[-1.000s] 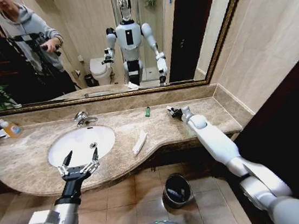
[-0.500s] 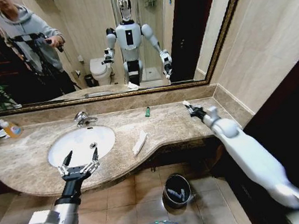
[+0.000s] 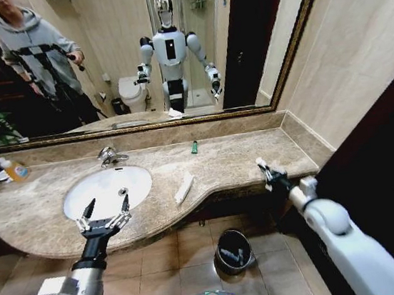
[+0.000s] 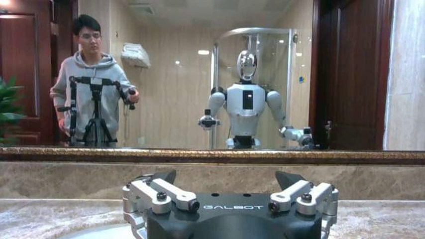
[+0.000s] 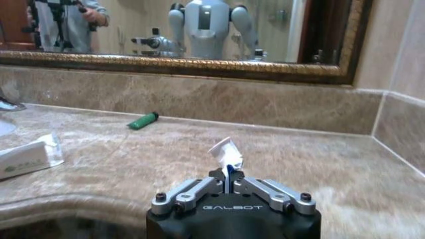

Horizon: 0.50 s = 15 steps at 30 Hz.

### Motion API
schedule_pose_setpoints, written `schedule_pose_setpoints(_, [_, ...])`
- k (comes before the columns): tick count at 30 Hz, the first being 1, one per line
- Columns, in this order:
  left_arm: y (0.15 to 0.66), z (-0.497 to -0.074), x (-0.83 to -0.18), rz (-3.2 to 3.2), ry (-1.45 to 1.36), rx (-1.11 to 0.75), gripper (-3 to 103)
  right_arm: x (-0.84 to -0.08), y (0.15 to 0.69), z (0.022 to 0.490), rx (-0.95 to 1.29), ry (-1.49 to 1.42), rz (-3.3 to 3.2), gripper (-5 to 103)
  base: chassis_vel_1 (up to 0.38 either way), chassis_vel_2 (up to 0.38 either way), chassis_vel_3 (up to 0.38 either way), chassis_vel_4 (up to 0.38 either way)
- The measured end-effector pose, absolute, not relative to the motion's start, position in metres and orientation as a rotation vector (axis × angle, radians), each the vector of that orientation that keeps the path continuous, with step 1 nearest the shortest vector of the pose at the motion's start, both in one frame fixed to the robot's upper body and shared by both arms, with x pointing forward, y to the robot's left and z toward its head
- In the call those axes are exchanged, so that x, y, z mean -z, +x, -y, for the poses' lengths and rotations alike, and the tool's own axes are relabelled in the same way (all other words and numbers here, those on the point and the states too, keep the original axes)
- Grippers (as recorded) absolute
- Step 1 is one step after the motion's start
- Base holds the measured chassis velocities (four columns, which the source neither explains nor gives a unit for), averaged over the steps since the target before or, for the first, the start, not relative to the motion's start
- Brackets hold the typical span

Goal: Pick up the trash from the sink and place it in the trash bin.

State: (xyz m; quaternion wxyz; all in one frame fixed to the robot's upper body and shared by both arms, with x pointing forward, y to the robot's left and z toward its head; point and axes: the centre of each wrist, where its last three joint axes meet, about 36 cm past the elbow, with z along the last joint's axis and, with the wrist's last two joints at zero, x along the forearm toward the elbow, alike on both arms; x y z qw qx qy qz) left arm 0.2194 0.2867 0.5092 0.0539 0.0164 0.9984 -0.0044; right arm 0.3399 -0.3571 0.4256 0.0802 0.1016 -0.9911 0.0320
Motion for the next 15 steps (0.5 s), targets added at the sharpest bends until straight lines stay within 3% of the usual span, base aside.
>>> schedule_pose_setpoints(15, [0.219,-0.287,-0.509,-3.033,0.05,0.013,100,-0.321,0.249,0.307,-0.045,0.384,2.781,3,0.0,0.0,0.0,0.0])
